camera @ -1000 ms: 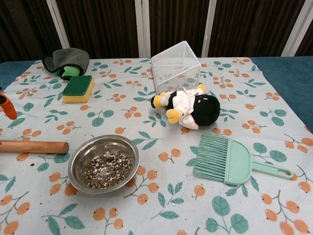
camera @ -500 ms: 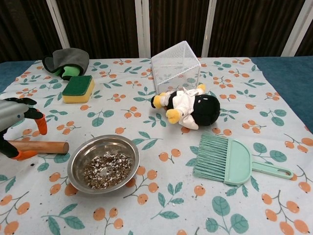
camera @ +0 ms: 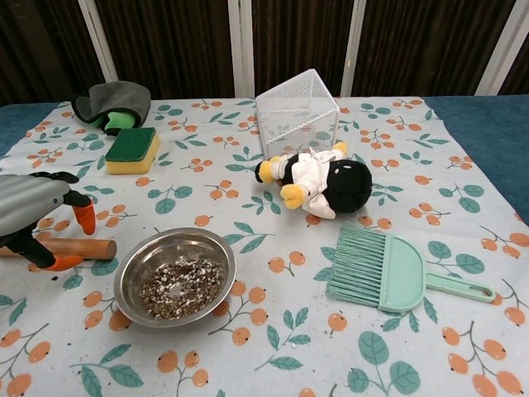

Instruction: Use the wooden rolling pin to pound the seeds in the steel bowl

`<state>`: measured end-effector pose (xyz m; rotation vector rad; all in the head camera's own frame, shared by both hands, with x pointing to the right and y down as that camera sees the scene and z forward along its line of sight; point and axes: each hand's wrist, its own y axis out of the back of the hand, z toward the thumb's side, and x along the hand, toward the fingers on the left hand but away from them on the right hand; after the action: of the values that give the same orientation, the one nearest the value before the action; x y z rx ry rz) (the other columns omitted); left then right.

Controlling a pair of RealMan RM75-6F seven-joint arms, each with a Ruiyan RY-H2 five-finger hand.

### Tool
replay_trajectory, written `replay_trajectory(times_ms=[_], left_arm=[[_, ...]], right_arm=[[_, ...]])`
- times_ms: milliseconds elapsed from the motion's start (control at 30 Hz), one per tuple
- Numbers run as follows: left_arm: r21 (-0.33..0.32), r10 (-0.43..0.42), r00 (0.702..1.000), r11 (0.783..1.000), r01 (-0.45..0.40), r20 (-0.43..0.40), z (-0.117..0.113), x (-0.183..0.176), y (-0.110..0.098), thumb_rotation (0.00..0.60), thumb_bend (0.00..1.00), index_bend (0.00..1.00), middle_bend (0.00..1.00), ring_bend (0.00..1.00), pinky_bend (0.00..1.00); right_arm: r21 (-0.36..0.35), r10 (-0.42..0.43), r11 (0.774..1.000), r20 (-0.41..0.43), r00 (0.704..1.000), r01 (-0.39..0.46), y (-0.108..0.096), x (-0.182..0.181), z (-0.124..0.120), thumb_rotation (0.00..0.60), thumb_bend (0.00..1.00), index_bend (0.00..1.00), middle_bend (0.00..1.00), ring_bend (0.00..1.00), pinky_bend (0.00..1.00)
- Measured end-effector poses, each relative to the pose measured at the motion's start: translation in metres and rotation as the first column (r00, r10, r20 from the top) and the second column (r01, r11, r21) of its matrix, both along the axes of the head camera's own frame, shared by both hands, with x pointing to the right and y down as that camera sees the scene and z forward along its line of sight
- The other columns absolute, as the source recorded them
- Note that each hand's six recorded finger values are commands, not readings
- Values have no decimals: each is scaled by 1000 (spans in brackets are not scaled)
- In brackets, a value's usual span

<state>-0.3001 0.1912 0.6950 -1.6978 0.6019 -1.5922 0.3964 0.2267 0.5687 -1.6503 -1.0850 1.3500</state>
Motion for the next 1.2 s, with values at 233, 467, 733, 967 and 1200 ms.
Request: replay_trajectory(times_ms=[233, 467, 733, 967, 1200], left_arm=[[-11, 6, 1000, 1000, -6, 1, 5, 4, 2, 600, 399, 445, 367, 4, 0], [-17, 11, 1000, 1000, -11, 4, 7, 5, 4, 600, 435, 477, 443, 28, 0], [-12, 13, 1000, 1000, -13, -8, 8, 7, 5, 600, 684, 557, 580, 87, 0], [13, 23, 998, 1000, -22, -51, 1, 14, 5, 600, 844, 599, 622, 117, 0], [37, 22, 996, 999, -19, -90, -7, 19, 1, 600, 876, 621, 647, 139, 10]], right_arm=[[-1, 1, 1000, 1, 1000, -1, -1, 0, 0, 600, 269, 0, 0, 0, 0], [-1, 0, 1000, 1, 1000, 0, 0, 0, 0, 600, 269, 0, 0, 0, 0], [0, 0, 1000, 1, 1000, 0, 0, 0, 0, 600, 269, 0, 0, 0, 0], [0, 1, 1000, 0, 1000, -1, 0, -1, 0, 600, 269, 0, 0, 0, 0], [-1, 1, 1000, 0, 1000, -1, 0, 0, 0, 600, 268, 0, 0, 0, 0]])
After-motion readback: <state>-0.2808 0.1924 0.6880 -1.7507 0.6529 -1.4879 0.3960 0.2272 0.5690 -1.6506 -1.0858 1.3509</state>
